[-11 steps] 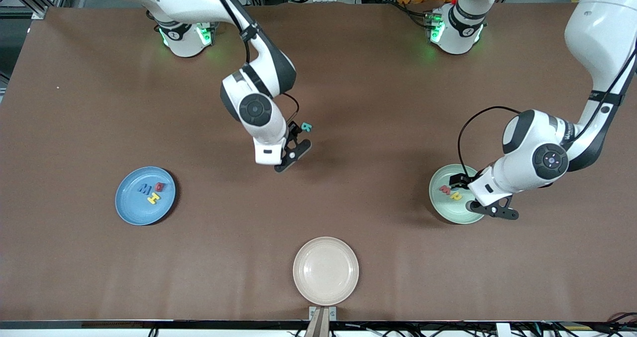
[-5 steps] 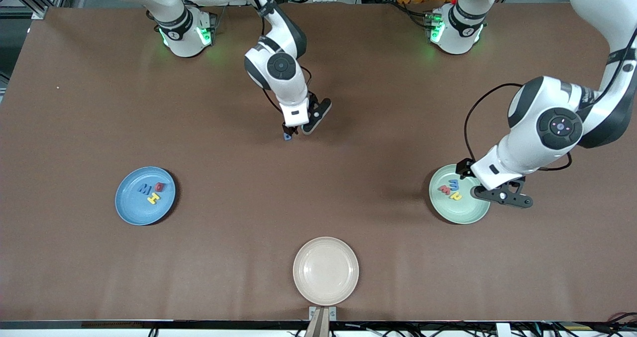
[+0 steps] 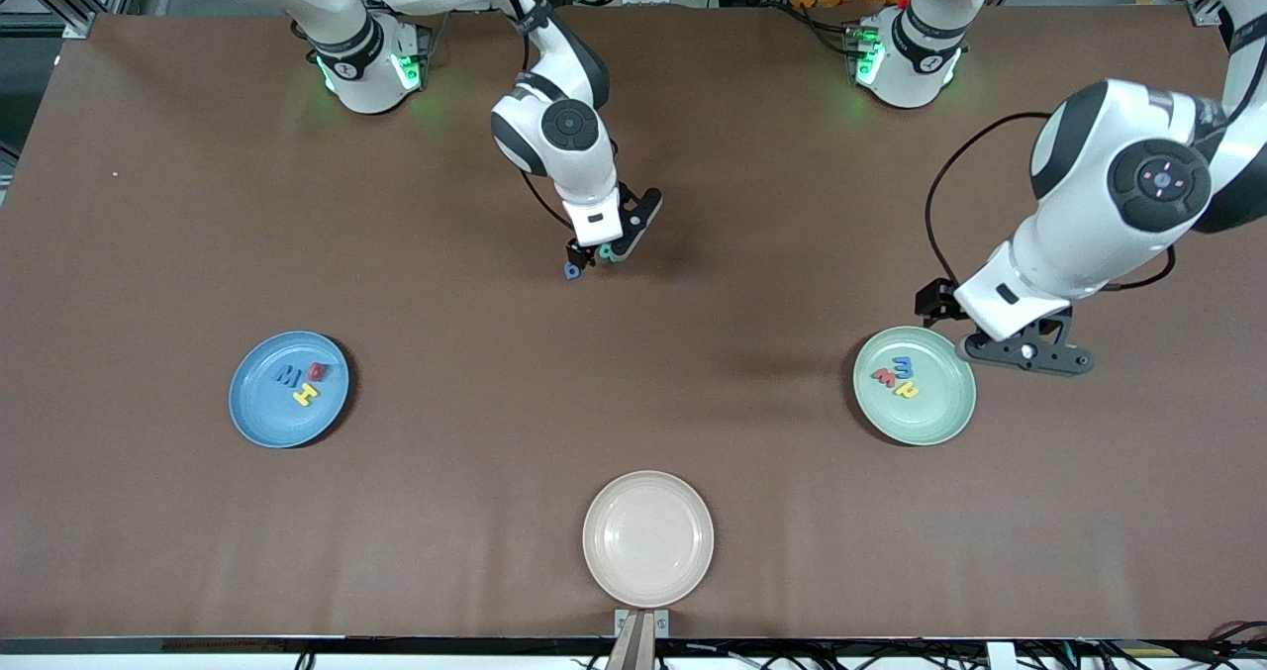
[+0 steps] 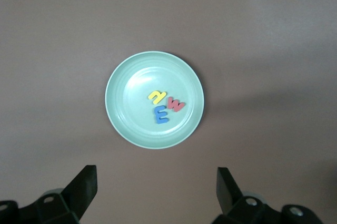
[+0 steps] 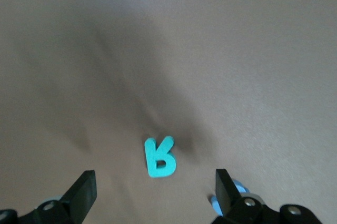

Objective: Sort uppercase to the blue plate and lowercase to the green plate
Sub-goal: 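Grasp the teal R with the right gripper while the left gripper lifts away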

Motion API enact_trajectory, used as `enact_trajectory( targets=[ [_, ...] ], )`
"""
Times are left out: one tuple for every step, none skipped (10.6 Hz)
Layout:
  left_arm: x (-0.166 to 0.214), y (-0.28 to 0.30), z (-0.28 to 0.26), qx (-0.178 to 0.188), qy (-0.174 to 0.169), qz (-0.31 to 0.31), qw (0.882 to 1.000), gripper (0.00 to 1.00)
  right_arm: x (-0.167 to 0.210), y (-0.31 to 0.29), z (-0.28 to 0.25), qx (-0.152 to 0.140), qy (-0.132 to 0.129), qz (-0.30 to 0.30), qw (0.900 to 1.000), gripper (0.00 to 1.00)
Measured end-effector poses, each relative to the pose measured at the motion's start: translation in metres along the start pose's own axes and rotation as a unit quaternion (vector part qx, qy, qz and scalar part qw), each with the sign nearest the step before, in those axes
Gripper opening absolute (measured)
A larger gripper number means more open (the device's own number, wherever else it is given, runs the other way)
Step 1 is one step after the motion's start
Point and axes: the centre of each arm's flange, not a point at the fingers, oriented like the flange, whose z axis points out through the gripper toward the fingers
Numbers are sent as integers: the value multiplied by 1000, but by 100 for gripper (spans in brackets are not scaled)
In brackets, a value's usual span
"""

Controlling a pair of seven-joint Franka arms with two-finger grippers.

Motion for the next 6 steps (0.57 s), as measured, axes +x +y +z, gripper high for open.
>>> enact_trajectory(
  targets=[
    [-4,2,-15,7,8,-3,1000,100,0,-2,8,0,4,-1,1000,100],
    [-7,2,-28,14,19,-6,1000,100,0,-3,14,0,6,-3,1000,100],
    [-9,-1,-41,20,25,-11,999,100,0,-4,16,0,5,-4,1000,100],
    [-10,-5,-49,23,23,-16,999,100,0,-5,17,1,4,-4,1000,100],
    [-11,-9,-53,24,20,-19,999,100,-1,-5,19,1,2,-4,1000,100],
    [-12,-11,-52,25,15,-21,999,100,-1,-6,20,1,2,-5,1000,100]
  ],
)
